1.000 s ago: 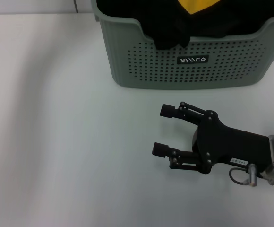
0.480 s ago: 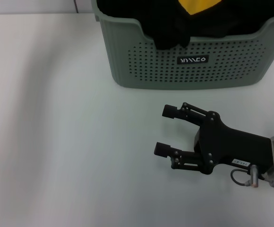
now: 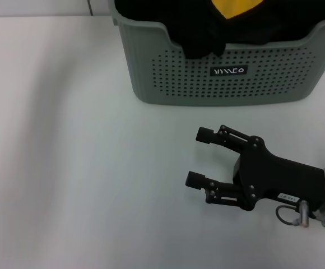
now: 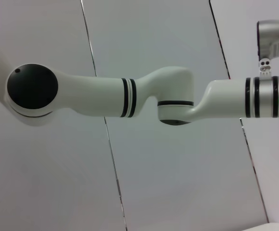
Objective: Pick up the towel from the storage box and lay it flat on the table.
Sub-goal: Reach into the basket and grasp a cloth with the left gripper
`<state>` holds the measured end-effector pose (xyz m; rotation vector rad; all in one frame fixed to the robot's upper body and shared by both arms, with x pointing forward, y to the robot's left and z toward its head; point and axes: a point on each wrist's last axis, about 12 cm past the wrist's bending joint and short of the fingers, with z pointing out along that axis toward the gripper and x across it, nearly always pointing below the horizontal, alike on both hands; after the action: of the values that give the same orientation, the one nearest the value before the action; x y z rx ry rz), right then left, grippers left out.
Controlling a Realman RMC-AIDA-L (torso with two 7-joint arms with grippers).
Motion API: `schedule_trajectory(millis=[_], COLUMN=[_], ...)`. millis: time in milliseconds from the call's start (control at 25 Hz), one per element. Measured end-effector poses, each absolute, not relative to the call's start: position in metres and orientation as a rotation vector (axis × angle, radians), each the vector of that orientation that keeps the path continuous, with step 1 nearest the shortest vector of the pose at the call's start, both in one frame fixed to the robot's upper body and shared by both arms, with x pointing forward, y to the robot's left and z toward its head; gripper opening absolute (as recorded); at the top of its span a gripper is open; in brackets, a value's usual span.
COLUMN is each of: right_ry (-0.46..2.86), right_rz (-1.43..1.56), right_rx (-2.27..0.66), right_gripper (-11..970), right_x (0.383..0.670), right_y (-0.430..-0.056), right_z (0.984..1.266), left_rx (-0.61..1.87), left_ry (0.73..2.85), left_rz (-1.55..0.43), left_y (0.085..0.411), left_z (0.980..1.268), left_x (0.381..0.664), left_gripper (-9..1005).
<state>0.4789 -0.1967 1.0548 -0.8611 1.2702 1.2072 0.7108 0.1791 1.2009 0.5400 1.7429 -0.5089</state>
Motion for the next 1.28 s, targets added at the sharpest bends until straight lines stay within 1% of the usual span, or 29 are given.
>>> schedule_trajectory(millis=[200, 400, 640, 800, 960, 1200, 1280], right_ry=[1.276, 1.282, 1.277, 1.274, 1.282, 1.282, 1.282], right_rz=[1.196, 1.18, 1.173, 1.172, 1.166, 1.169, 1.167], right_rx=[-0.858, -0.848, -0.848, -0.854, -0.856, -0.854, -0.846], right_gripper=[841, 841, 841, 840, 840, 840, 840], right_x=[0.48, 0.482, 0.485, 0.487, 0.488, 0.488, 0.488], right_y=[-0.198, -0.199, -0.198, -0.196, -0.196, -0.195, -0.195], right_z=[1.054, 1.054, 1.056, 1.057, 1.056, 1.056, 1.057], left_rx=[0.495, 0.436, 0.494, 0.569, 0.673, 0.732, 0.748], left_ry=[1.702, 1.616, 1.568, 1.511, 1.46, 1.422, 1.419], left_rz=[-0.513, -0.556, -0.629, -0.559, -0.482, -0.317, -0.266], left_y=[0.187, 0.2, 0.205, 0.2, 0.187, 0.176, 0.172], left_z=[1.198, 1.193, 1.196, 1.196, 1.196, 1.195, 1.193], left_x=[0.705, 0.694, 0.686, 0.681, 0.679, 0.684, 0.685], left_gripper=[86, 21, 16, 60, 104, 280, 358])
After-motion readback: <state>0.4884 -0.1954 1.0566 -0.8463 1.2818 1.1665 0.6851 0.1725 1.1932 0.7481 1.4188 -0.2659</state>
